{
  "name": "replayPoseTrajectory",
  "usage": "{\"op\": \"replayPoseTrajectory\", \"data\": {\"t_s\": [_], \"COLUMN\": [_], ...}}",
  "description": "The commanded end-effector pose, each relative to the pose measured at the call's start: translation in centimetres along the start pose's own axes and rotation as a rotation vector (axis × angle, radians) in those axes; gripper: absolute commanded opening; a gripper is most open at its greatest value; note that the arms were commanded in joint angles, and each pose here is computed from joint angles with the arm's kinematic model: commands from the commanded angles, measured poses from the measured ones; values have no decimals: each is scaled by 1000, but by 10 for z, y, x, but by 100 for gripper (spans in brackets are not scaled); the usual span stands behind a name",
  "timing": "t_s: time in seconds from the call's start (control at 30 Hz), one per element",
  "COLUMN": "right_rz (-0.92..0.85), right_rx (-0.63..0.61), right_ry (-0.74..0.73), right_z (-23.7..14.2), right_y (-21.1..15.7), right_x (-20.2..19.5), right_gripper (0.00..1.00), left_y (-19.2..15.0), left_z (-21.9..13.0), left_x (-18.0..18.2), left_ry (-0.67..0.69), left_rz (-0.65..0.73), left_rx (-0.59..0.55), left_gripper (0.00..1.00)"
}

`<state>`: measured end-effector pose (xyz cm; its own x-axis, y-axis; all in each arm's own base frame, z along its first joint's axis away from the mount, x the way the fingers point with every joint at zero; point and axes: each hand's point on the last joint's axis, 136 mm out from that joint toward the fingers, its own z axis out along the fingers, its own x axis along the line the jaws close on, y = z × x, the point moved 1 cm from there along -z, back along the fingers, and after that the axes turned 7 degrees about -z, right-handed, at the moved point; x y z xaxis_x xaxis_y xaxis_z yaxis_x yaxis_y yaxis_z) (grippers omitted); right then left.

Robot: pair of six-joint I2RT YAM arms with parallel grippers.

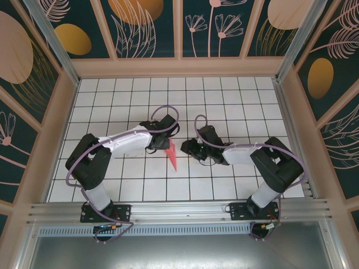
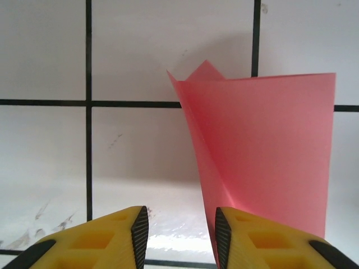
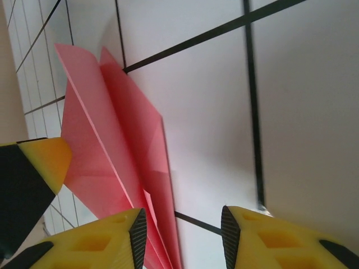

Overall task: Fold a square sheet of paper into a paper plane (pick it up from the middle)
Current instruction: Move a paper plane to the center of the table.

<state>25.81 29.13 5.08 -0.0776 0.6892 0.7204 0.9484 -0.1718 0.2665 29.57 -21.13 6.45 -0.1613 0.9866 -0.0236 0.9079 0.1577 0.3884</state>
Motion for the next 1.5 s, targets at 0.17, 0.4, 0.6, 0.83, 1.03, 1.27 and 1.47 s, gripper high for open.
{"op": "replayPoseTrajectory", "data": {"t_s": [0.17, 0.4, 0.6, 0.83, 1.03, 1.27, 1.47], "right_rz": [-91, -123, -147, -182, -205, -220, -255], "right_rx": [62, 110, 130, 128, 148, 165, 164], "right_ry": [100, 133, 135, 140, 129, 71, -10], "right_z": [20, 33, 39, 39, 46, 57, 60], "right_y": [-3, -10, -15, -18, -21, -25, -26], "right_x": [31, 40, 41, 47, 47, 39, 33], "right_gripper": [43, 44, 44, 44, 41, 31, 21], "left_y": [11, 10, 8, 6, 6, 6, 9], "left_z": [-11, -10, -9, -8, -8, -11, -17], "left_x": [-4, -3, -2, -1, -1, -2, 0], "left_ry": [-32, -30, -31, -28, -32, -45, -57], "left_rz": [-13, -13, -14, -11, -15, -21, -38], "left_rx": [-55, -57, -51, -48, -48, -52, -70], "left_gripper": [35, 35, 35, 35, 35, 35, 35]}}
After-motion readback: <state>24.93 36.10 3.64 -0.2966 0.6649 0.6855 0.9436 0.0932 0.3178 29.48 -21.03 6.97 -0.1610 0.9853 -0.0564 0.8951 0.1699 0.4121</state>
